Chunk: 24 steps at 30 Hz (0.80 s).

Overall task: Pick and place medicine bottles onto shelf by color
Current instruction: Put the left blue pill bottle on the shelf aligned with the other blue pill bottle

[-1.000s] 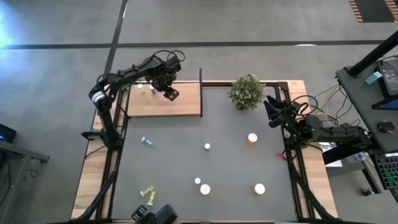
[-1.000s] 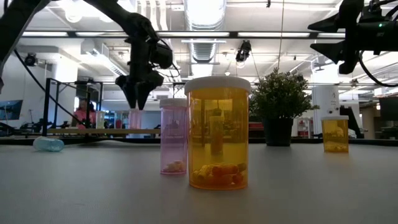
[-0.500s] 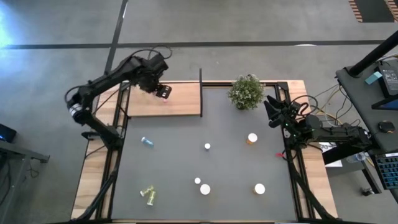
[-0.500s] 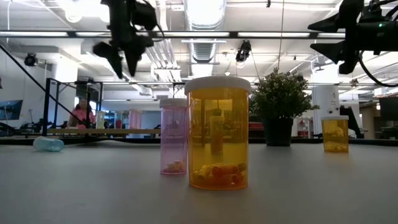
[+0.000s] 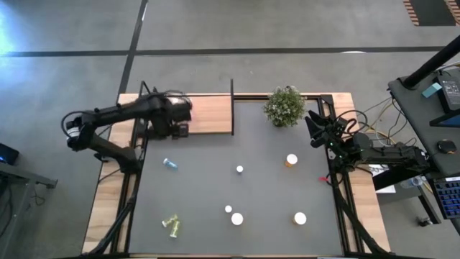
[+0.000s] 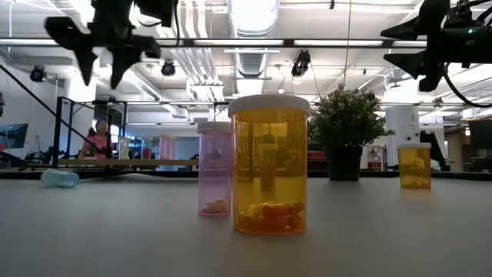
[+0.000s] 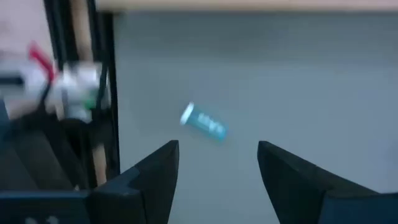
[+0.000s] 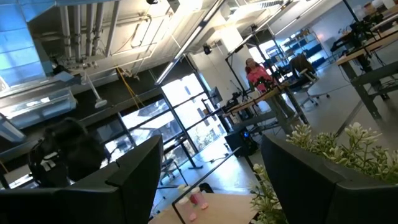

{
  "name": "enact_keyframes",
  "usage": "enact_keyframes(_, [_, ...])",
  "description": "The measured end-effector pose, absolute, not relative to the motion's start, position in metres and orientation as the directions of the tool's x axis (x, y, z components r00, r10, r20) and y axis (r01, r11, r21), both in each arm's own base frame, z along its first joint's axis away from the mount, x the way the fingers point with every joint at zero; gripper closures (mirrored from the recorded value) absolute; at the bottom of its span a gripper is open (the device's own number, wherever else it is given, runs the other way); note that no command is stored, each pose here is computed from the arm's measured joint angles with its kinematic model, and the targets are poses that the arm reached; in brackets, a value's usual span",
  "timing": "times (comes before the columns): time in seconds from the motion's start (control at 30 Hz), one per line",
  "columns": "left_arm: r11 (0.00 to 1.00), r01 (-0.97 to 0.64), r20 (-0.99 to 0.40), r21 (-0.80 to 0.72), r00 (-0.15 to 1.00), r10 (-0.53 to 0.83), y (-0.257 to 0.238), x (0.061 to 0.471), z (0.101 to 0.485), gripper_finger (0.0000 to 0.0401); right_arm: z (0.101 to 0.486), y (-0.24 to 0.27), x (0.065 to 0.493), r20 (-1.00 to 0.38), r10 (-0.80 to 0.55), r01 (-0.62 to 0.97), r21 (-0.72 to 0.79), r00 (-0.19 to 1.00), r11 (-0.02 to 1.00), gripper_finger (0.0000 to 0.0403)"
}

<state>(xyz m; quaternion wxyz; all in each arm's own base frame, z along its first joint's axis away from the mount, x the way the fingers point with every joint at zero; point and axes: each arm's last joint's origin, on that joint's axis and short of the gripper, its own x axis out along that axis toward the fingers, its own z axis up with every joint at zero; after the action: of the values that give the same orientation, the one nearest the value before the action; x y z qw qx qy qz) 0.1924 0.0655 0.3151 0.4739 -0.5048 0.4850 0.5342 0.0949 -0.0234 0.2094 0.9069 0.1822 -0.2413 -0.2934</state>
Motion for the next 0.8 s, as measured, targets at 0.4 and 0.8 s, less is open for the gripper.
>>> enact_keyframes(0.4, [-0.406,-0.909,-0.995,0.094,-0.068,-0.079,0.025,0.201,0.246,0.0199,0.209,-0.023,0.095,0.331,-0.62,0.444,0.472,0.712,0.762,0.0142])
enact_keyframes(0.8, [-0.629,-0.771,-0.994,0.096,-0.04,-0.103,0.014,0.194,0.188,0.0199,0.209,-0.023,0.095,0.331,-0.62,0.444,0.472,0.712,0.762,0.0142])
